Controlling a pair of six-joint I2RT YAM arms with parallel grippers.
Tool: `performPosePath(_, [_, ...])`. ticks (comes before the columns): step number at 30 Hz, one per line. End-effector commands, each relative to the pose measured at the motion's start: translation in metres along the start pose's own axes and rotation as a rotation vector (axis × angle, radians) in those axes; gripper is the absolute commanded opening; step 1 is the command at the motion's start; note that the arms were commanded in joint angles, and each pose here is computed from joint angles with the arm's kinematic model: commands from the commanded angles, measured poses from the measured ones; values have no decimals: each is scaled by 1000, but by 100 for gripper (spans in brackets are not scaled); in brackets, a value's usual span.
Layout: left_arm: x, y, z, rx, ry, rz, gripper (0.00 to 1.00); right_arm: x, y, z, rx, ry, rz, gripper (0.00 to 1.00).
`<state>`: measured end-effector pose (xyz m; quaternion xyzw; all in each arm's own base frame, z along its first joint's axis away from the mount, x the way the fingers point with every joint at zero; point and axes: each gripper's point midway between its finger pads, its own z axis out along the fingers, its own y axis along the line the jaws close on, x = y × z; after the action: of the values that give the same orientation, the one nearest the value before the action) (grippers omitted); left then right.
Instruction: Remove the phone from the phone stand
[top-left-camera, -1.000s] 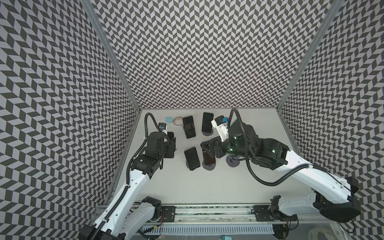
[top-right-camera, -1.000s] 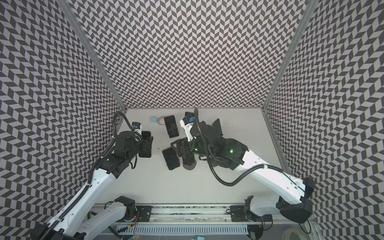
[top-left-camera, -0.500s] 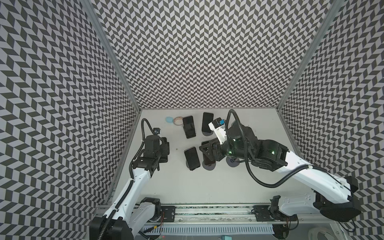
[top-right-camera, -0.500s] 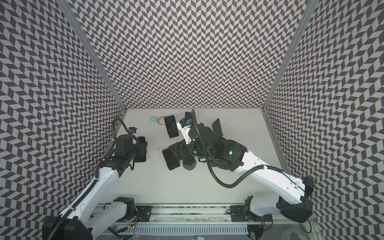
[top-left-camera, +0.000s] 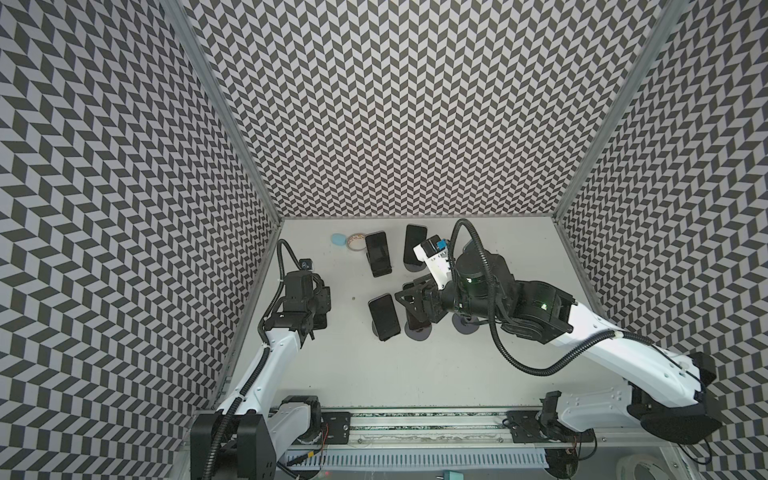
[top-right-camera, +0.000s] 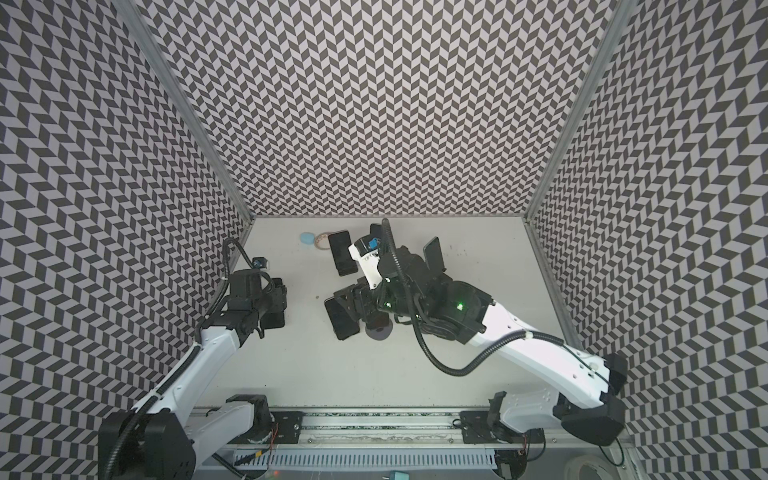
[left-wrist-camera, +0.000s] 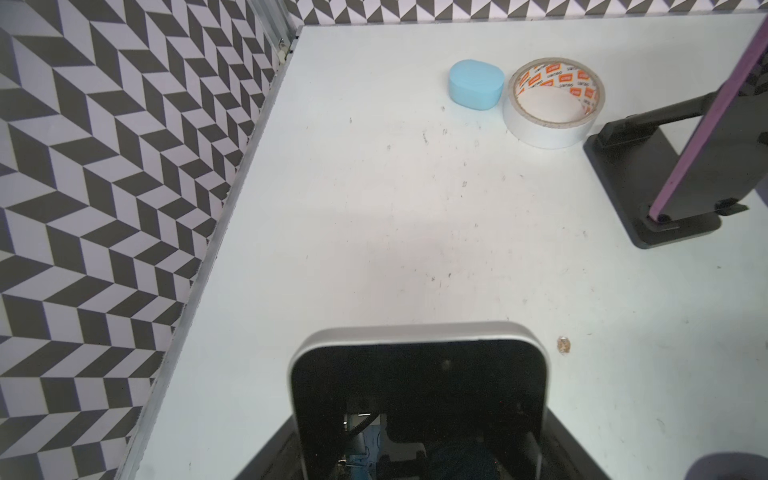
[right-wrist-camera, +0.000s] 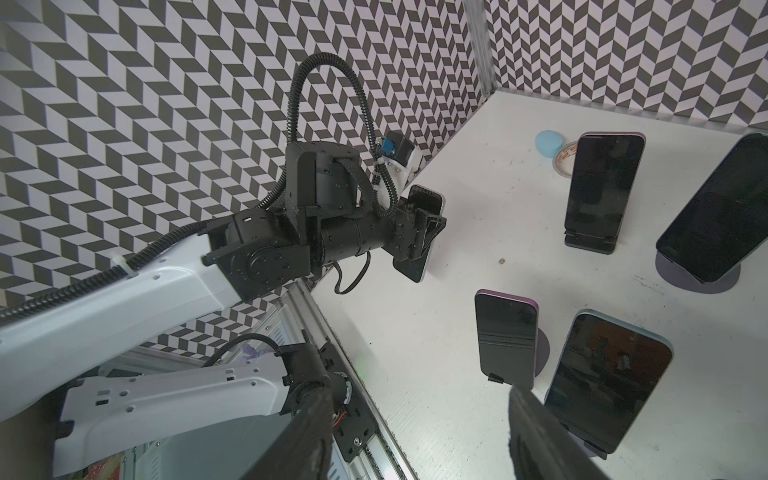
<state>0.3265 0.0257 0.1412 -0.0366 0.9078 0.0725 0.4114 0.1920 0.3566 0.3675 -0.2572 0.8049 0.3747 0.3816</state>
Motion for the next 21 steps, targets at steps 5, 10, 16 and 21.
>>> performPosePath(5, [-22,16,9,-42,-37,35,59,-8,11,-4,-53,-47,-27,65])
performPosePath(10, [-23,21,20,-63,-15,74,60,-7,10,-8,-53,-49,-28,65])
performPosePath(16, [-22,25,38,-77,31,99,59,0,8,-12,-55,-37,-26,65])
performPosePath(21, [-14,23,50,-65,68,117,60,6,5,-15,-53,-35,-21,65])
